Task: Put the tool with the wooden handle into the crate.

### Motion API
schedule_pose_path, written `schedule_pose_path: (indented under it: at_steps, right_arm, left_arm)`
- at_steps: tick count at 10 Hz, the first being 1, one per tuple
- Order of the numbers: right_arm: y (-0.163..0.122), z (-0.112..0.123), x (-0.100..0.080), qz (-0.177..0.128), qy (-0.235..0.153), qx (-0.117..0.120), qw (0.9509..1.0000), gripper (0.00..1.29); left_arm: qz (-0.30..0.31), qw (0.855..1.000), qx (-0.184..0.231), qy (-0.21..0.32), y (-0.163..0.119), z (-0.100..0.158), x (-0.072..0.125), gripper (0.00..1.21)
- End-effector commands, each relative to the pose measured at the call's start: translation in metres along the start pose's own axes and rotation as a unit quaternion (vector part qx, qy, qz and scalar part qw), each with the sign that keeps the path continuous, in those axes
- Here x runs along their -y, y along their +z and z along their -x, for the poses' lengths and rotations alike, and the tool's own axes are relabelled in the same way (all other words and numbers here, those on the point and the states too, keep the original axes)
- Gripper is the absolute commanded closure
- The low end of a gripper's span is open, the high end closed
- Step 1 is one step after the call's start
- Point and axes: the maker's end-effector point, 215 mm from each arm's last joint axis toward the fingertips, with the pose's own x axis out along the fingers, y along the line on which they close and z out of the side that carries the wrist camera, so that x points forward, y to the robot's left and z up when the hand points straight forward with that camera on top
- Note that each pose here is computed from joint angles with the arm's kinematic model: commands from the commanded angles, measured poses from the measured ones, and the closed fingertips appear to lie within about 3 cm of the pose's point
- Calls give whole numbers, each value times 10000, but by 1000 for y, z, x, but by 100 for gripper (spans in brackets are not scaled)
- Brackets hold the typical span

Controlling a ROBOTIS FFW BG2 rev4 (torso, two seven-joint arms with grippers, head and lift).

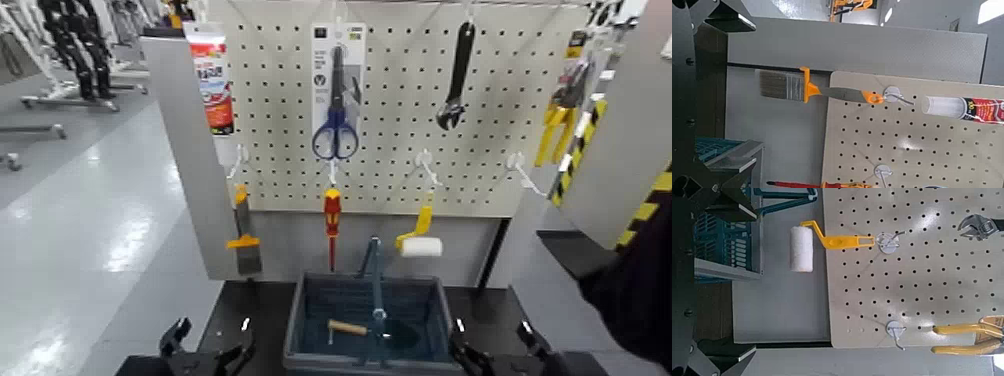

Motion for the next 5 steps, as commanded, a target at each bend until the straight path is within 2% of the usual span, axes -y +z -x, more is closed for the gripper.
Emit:
schedule_pose_path:
  at_steps: [1, 5]
  right_arm:
    - [-3, 3, -5, 53, 18, -24, 10000, 14]
    - [-5, 2, -9, 71, 42, -35, 10000, 14]
  left_arm:
    - [-7, 10000, -8, 2, -1, 1, -1, 11]
    - [-7, 10000, 0, 2, 0, 1, -1, 11]
